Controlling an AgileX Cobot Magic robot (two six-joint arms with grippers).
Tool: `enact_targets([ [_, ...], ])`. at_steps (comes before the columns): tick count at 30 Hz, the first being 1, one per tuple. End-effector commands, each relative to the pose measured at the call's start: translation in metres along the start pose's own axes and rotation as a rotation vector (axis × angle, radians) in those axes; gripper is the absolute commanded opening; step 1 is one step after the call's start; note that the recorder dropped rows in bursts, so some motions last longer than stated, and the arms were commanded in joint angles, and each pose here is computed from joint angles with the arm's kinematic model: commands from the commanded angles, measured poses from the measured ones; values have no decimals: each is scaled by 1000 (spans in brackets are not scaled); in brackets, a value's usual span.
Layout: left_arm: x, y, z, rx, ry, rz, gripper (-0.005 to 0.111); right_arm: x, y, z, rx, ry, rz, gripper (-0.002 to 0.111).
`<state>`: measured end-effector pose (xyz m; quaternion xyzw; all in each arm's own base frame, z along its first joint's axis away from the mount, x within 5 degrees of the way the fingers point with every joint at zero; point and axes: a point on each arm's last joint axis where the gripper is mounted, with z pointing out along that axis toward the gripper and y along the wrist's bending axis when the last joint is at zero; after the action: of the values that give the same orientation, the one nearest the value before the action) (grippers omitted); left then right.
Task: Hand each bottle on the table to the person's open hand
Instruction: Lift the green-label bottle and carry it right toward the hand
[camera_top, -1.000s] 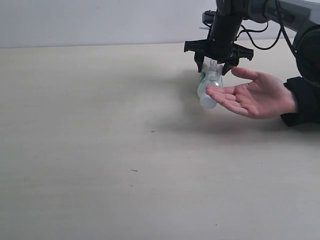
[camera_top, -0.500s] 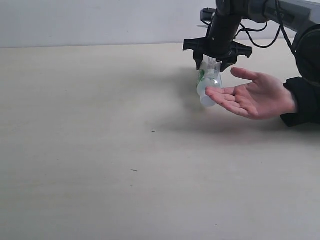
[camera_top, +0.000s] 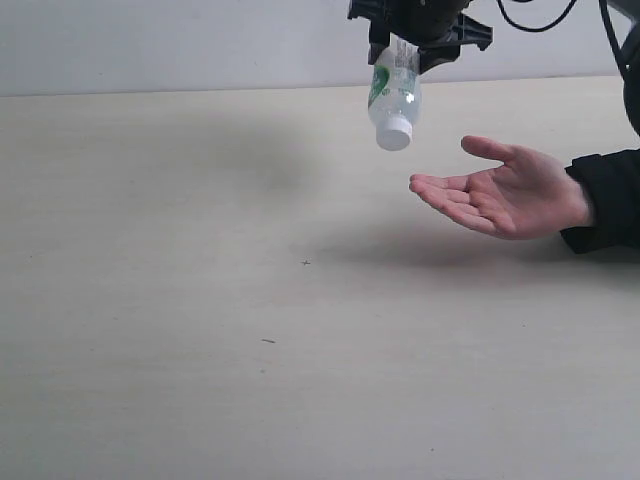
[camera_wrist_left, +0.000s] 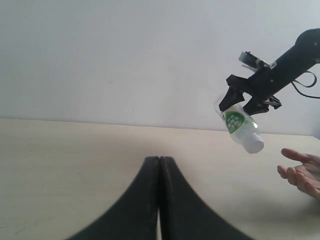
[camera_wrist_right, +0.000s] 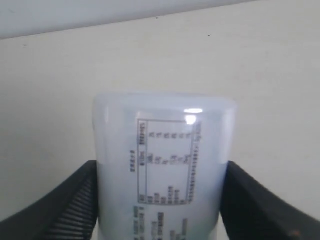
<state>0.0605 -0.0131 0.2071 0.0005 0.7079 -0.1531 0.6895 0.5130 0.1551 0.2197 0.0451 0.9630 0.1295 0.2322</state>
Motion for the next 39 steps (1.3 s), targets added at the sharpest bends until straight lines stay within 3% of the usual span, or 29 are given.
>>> enact_targets([
  [1,-1,0,-1,4,-13,-13,0,-2,8,-29,-13,64,-43,0],
  [15,-1,0,-1,4,-13,-13,0,2,46,-77,-127,24,-149,0],
  [22,-1,0,-1,4,-13,-13,0,27,31,-106,-44,96,-261,0],
  [31,-1,0,-1,4,-13,-13,0,51,24,-188,-47,32,-300,0],
  [39,-1,0,-1,4,-13,-13,0,84,0,-196,37,109,-307,0],
])
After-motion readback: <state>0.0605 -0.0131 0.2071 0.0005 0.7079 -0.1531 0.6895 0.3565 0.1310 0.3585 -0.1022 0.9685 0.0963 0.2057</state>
